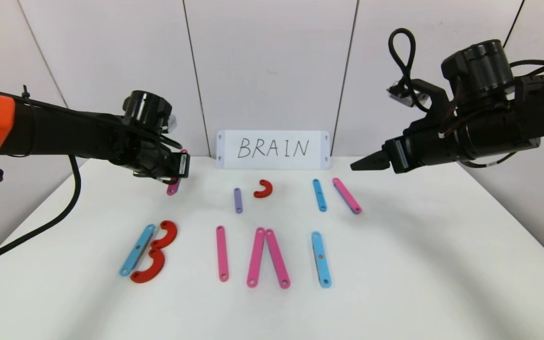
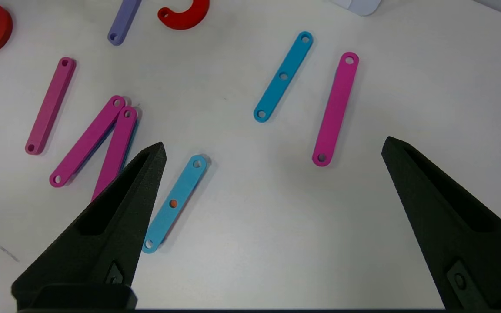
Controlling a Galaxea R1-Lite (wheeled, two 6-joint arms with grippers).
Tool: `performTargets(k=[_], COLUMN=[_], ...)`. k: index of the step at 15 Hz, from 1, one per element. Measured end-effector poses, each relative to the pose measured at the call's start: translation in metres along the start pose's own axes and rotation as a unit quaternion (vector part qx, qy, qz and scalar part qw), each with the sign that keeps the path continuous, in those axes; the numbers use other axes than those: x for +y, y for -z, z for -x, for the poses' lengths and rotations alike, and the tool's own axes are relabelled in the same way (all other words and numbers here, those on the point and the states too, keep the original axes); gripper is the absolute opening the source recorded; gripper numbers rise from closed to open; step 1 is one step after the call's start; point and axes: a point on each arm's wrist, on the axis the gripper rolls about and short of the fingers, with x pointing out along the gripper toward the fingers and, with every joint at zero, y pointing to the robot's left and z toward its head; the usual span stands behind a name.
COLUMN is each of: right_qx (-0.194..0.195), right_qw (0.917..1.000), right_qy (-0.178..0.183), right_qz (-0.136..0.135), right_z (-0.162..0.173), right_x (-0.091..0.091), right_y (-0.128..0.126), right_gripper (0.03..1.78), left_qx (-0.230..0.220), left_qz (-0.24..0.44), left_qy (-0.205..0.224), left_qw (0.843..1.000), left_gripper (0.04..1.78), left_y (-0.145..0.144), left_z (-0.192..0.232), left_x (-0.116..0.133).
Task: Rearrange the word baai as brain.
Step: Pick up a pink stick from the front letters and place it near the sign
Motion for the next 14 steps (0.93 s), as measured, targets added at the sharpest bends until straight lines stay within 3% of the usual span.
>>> performTargets(k=[6, 14], right_qx=[-0.001, -0.001], right_qw=[1.0, 1.0], right_qy=[0.0, 0.001], right_qz=[0.001, 0.001], right_z=[0.0, -0.001], right_x=[0.001, 0.0], right_y=[-0.001, -0.001], right_gripper=[1.74, 1.74], left_qx=[0.031, 0.051], left_qz=[0.013, 0.042], left_qy=[-0.019, -0.053], left_qw=[0.999, 0.996], left_gripper=[0.31, 0.31], left_y=[0.0, 0.005], left_z=[-0.041, -0.065], left_x=[0.014, 0.052])
